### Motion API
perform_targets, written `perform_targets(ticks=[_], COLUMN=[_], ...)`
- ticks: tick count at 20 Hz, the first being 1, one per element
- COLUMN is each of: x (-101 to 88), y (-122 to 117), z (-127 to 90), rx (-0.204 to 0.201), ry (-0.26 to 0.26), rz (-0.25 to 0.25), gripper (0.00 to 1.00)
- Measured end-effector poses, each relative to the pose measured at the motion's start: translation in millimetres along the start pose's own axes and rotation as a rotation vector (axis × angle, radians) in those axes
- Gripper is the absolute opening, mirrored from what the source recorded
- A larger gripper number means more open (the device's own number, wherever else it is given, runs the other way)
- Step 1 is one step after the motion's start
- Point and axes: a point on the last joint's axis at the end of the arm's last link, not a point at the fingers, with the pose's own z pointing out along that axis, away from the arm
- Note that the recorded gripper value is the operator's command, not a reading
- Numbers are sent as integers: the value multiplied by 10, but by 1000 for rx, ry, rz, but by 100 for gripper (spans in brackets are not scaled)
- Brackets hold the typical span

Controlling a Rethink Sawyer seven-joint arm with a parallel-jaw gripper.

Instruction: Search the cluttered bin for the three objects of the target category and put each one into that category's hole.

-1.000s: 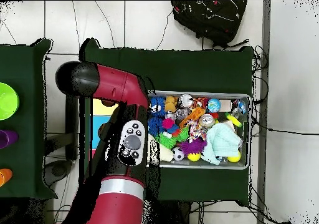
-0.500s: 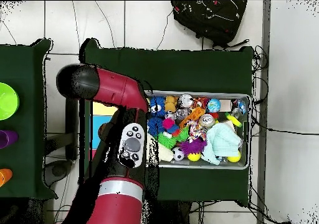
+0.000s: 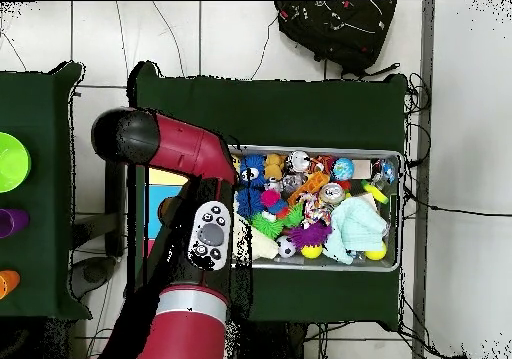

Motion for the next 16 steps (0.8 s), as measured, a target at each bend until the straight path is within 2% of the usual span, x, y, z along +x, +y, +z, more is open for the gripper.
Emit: perform_targets(ticks=[16], x=[45], y=[39], z=[-15], rx=[-23], ry=[-13], rz=[38], gripper=[0])
